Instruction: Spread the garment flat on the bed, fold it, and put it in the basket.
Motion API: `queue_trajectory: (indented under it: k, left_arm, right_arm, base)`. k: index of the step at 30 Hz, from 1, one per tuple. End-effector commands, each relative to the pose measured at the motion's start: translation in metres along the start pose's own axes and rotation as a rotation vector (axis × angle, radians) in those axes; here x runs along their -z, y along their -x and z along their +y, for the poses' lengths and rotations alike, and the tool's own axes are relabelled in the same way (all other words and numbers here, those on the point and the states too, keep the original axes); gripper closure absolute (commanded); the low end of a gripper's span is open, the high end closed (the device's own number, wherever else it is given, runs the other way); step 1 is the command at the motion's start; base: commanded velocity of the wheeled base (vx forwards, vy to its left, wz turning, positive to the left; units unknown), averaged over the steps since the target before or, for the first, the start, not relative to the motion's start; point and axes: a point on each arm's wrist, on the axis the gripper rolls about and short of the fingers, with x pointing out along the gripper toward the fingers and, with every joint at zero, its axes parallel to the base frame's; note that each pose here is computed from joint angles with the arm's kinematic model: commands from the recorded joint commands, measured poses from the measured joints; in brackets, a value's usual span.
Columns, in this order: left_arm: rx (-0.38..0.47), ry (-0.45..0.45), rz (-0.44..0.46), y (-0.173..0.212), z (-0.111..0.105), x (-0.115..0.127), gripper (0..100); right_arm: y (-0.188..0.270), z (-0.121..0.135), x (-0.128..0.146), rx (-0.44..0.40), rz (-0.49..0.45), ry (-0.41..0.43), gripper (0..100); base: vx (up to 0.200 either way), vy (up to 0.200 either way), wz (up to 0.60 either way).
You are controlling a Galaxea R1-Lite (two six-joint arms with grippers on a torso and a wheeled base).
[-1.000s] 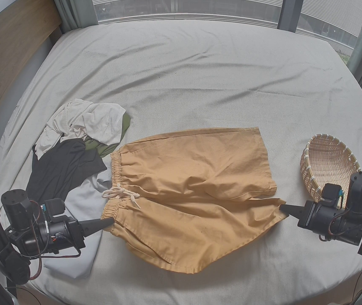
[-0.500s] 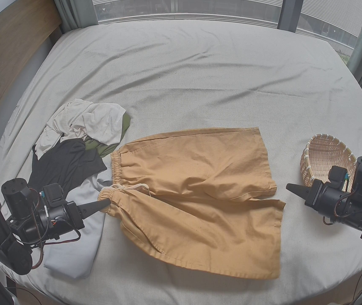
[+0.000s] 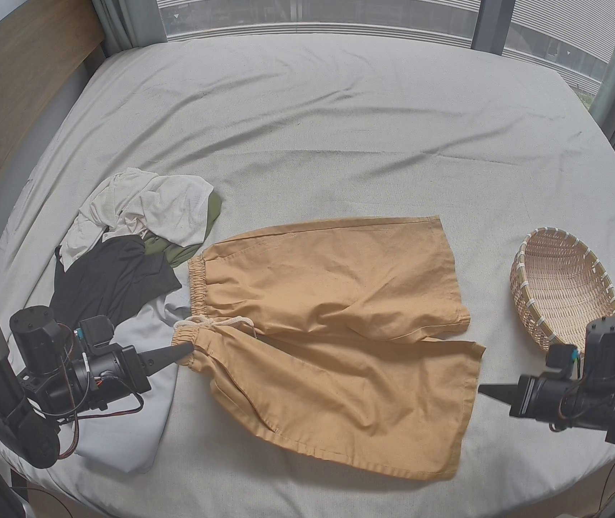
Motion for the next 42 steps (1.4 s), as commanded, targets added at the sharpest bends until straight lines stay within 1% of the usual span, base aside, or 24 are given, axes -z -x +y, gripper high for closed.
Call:
queue_trajectory:
  k: [1, 5, 6, 7, 10, 16, 22, 27, 35, 36, 42]
  left_arm:
    - [0.003, 0.005, 0.015, -0.001, -0.001, 0.004, 100]
    - [0.001, 0.007, 0.018, -0.002, 0.0, 0.004, 100]
    - [0.001, 0.007, 0.018, -0.002, 0.0, 0.004, 100]
    - [0.001, 0.007, 0.018, -0.002, 0.0, 0.004, 100]
    - [-0.001, 0.006, 0.015, -0.002, 0.001, 0.004, 100]
    - [0.0, 0.005, 0.014, -0.002, 0.001, 0.003, 100]
    - [0.001, 0.001, 0.012, -0.001, 0.0, 0.003, 100]
    - [0.0, 0.0, 0.008, -0.001, 0.0, 0.002, 100]
    - [0.001, -0.004, 0.003, 0.0, 0.0, 0.001, 100]
    - [0.001, -0.004, 0.003, 0.0, 0.0, 0.001, 100]
    - [0.004, -0.005, 0.004, -0.001, -0.001, 0.001, 100]
  right_arm:
    - [-0.006, -0.015, 0.033, 0.081, 0.191, 0.005, 0]
    - [-0.015, -0.02, 0.043, 0.12, 0.281, 0.0, 0]
    - [-0.015, -0.02, 0.043, 0.12, 0.281, 0.0, 0]
    - [-0.018, -0.02, 0.047, 0.125, 0.309, 0.009, 0]
    - [-0.023, -0.018, 0.054, 0.125, 0.36, 0.028, 0]
    - [-0.031, -0.014, 0.065, 0.121, 0.428, 0.062, 0]
    - [-0.044, -0.017, 0.066, 0.144, 0.391, 0.074, 0]
    - [-0.051, -0.018, 0.071, 0.159, 0.387, 0.092, 0]
    - [-0.056, -0.016, 0.073, 0.147, 0.381, 0.102, 0]
    - [-0.056, -0.016, 0.073, 0.146, 0.382, 0.103, 100]
    - [-0.058, -0.014, 0.071, 0.131, 0.355, 0.096, 100]
  base:
    - [0.0, 0.0, 0.0]
    - [0.0, 0.0, 0.0]
    - [0.0, 0.0, 0.0]
    - [0.0, 0.0, 0.0]
    - [0.0, 0.0, 0.0]
    - [0.0, 0.0, 0.0]
    - [0.0, 0.0, 0.0]
    - [0.0, 0.0, 0.0]
    - [0.0, 0.0, 0.0]
    - [0.0, 0.0, 0.0]
    - [0.0, 0.0, 0.0]
